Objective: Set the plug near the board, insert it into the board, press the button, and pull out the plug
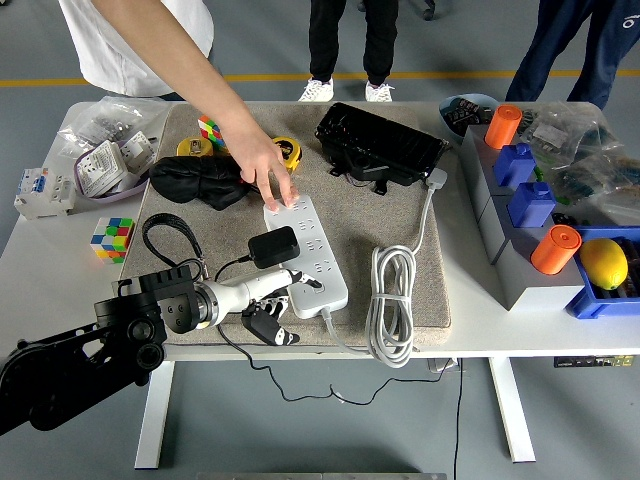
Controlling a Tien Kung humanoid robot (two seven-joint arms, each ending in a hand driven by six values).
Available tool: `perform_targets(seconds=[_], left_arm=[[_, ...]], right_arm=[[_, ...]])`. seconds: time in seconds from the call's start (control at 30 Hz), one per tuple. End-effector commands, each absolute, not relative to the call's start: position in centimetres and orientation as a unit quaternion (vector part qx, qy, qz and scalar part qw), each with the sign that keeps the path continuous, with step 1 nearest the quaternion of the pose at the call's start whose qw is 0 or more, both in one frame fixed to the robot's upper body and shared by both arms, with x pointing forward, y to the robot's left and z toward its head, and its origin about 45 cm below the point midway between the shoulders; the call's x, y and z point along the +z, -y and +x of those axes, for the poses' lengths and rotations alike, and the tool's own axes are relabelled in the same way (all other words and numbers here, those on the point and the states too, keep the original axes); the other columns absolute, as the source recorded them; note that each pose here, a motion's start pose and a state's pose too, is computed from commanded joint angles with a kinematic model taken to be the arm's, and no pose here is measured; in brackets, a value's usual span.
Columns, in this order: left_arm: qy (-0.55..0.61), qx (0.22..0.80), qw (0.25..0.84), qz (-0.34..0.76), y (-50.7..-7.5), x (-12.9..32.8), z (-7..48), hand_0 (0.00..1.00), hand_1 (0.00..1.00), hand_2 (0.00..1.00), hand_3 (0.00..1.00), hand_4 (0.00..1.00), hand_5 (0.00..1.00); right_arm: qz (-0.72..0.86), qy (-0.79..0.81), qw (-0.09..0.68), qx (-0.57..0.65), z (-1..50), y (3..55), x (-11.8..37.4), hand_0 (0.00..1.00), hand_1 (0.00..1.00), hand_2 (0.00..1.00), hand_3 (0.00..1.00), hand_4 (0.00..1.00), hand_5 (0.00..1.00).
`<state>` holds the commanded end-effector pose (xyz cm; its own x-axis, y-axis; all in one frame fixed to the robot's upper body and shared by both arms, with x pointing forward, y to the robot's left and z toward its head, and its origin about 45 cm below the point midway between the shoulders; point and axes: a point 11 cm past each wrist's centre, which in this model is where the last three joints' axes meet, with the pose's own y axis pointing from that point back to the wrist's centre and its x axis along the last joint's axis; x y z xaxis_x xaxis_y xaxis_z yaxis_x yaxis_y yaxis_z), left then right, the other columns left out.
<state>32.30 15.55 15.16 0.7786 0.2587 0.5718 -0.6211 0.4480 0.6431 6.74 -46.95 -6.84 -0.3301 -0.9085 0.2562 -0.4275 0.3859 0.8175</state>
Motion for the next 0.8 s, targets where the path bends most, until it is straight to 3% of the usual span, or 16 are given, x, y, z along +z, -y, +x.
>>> perform_targets(seconds=[0.8], left_arm=[[0.225, 0.252, 0.818, 0.466, -14.87, 15.54, 32.07, 0.042, 0.101, 0.138, 0.914, 0.762, 0.002]], right_arm=[[0.446, 0.748, 0.367, -0.326, 6.79, 47.00, -6.82, 0.622, 0.617, 0.576, 0.540, 0.625, 0.124]])
